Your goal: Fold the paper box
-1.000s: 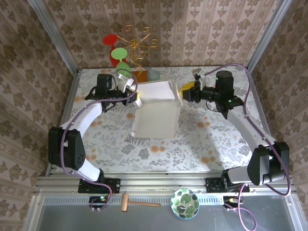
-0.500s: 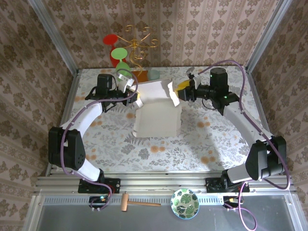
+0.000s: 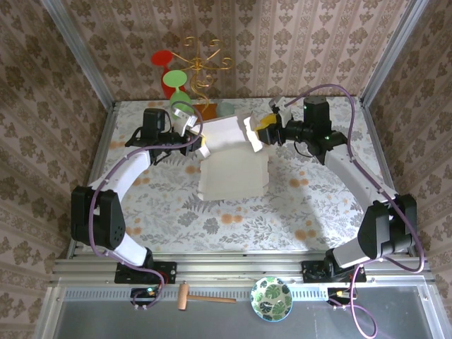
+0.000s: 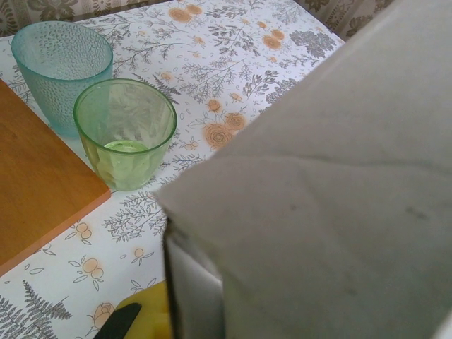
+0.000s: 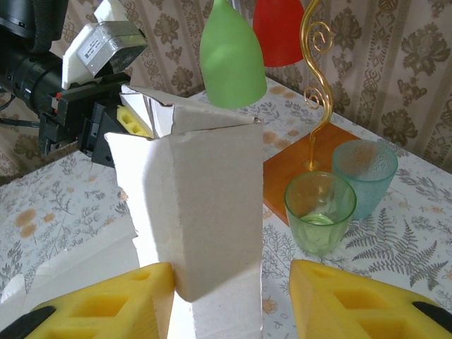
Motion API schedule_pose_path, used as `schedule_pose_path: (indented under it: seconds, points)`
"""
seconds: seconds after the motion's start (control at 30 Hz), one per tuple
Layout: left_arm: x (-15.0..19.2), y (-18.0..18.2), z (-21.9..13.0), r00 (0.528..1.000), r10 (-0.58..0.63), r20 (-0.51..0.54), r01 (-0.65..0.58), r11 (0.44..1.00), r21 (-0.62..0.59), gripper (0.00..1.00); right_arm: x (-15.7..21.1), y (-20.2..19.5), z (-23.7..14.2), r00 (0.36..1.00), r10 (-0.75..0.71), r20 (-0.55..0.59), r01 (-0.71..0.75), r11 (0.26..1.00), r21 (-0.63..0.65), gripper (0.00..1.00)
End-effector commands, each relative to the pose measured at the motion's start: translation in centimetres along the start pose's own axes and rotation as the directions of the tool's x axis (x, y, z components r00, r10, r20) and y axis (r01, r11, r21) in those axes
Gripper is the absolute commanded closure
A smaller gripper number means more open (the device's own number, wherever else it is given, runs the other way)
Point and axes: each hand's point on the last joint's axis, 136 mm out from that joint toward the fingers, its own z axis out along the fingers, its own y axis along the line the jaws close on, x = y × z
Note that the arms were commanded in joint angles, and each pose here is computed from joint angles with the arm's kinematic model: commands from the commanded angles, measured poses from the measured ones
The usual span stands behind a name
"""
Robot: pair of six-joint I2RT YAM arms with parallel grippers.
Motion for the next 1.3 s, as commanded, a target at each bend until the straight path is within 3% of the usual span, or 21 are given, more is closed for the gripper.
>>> schedule_pose_path:
  seconds: [0.0,0.43,0.93,1.27]
  points:
    - [-1.5,-1.2,-0.6,0.998,0.059,0.023,-0.059,0.998,0.025,1.0,-0.6,0.0,0.6,0.999,-0.031,-0.01,0.031,1.0,0.002,0.52]
    - [-1.9,-0.9,-0.6,0.998,0.064,0.028,-0.065,0.998,0.016,1.0,0.6,-0.2,1.6,0.997,0.003,-0.073,-0.002,1.0,0.019,0.55]
    - [-1.4,-0.9,0.3,0.998,0.06,-0.004,-0.06,0.998,-0.009,1.0,1.6,-2.3,3.3,0.983,-0.066,-0.174,0.124,0.93,0.347,0.86]
    - [-1.4,-1.3,1.0,0.999,0.039,-0.029,-0.04,0.999,-0.03,1.0,2.1,-3.8,4.1,0.964,-0.058,-0.258,0.186,0.842,0.506,0.96]
